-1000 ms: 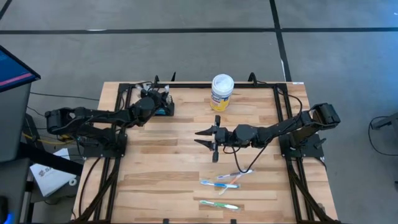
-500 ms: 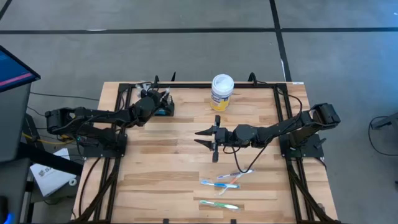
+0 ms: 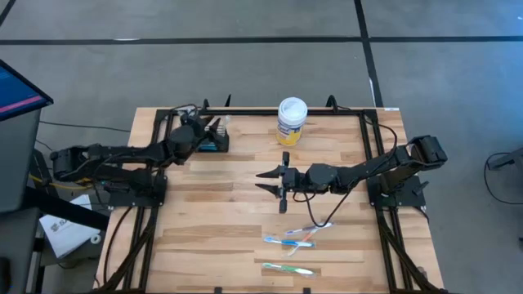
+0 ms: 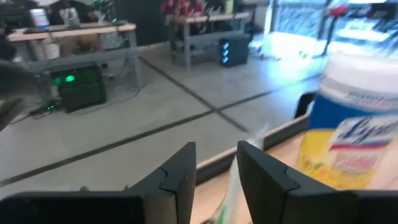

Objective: Pick & Place toothbrushing station
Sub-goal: Put the purple toothbrush into the mesh organizer

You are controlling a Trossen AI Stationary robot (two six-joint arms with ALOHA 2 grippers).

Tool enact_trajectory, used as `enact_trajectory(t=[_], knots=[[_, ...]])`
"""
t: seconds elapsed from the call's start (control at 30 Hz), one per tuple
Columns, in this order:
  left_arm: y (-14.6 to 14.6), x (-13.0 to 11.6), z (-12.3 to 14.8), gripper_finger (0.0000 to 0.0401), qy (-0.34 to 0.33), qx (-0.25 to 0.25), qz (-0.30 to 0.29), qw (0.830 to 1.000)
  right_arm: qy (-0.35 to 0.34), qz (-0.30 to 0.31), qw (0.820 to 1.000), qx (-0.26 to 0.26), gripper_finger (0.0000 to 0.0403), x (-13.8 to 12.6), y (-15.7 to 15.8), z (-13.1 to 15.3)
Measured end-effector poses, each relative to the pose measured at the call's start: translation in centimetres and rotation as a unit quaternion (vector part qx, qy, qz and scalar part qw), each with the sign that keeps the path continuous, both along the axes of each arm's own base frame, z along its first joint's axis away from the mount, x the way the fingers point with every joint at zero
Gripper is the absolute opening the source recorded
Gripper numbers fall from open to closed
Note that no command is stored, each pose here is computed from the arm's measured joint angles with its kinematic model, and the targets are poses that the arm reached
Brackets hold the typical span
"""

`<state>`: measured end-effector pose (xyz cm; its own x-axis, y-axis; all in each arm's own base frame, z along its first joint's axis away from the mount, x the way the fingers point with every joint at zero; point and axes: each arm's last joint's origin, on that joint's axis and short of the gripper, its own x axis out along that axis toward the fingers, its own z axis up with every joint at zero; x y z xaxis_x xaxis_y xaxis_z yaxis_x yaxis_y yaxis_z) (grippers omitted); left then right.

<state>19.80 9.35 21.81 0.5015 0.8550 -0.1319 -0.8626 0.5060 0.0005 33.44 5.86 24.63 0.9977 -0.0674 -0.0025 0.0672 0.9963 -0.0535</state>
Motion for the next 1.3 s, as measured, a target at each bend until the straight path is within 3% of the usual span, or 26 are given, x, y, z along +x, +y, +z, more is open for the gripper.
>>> enact_trajectory(t=[0.23,0.4,0.6,0.9,1.3], knots=[[-1.8,0.0,1.5,0.0111,-0.04,0.004,-0.103,0.994,0.007,0.003,1.0,-0.001,0.0113,0.0,0.0,-0.1],[-3.3,0.7,1.4,0.0109,-0.04,-0.007,-0.21,0.977,0.029,0.03,0.999,-0.005,0.0113,0.0,0.2,-0.5],[-5.1,1.3,1.3,0.0108,-0.038,-0.017,-0.298,0.954,0.083,0.056,0.995,0.004,0.0113,-0.2,0.6,-1.6],[-7.5,1.7,1.3,0.0108,-0.04,-0.023,-0.361,0.931,0.176,0.09,0.98,-0.005,0.0113,-1.2,2.8,-3.4],[-9.1,1.7,1.3,0.0108,-0.039,-0.024,-0.395,0.917,0.326,0.116,0.938,0.029,0.0113,-3.9,6.2,-5.9]])
